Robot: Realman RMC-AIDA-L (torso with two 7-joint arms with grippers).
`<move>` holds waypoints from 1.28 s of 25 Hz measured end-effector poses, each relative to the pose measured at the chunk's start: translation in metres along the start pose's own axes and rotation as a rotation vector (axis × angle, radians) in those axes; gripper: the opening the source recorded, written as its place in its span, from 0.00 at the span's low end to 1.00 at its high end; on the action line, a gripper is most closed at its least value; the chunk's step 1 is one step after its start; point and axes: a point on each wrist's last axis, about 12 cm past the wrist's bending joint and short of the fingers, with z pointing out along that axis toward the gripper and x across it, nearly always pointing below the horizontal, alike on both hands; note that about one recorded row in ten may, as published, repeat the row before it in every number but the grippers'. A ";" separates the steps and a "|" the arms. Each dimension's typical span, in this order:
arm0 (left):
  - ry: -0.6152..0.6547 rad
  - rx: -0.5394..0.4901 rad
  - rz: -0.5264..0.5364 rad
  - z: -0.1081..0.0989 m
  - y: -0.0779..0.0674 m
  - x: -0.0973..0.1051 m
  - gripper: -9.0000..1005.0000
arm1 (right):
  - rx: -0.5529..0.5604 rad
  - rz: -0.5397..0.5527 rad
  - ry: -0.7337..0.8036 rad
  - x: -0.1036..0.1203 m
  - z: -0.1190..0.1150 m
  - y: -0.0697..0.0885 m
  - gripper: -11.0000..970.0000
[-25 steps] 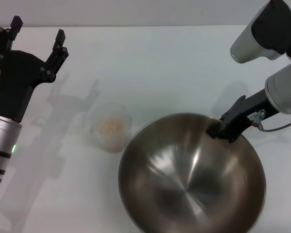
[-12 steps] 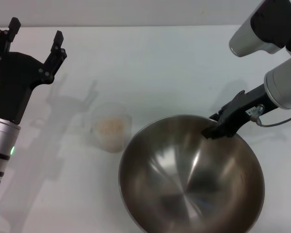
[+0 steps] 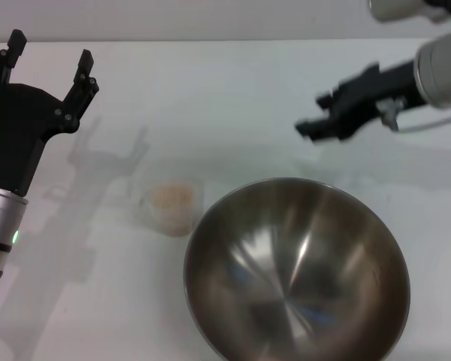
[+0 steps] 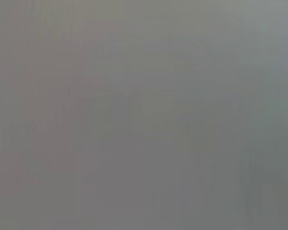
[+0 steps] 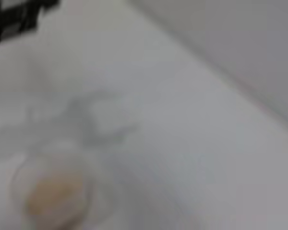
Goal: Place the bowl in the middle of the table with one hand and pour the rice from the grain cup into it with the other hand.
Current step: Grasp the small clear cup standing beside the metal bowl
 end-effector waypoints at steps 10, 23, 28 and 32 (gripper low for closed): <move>0.002 -0.002 0.003 -0.001 0.001 0.000 0.86 | 0.371 -0.098 -0.324 -0.015 0.001 -0.020 0.53; 0.006 -0.004 -0.010 -0.002 0.000 0.001 0.85 | 0.910 -0.277 -0.910 0.052 0.022 0.019 0.53; 0.015 -0.012 -0.015 -0.008 0.000 0.002 0.85 | 0.980 -0.133 -1.145 0.120 0.034 0.021 0.53; 0.030 -0.031 -0.046 -0.024 0.001 0.002 0.85 | 0.887 0.181 -1.285 0.174 0.025 0.008 0.53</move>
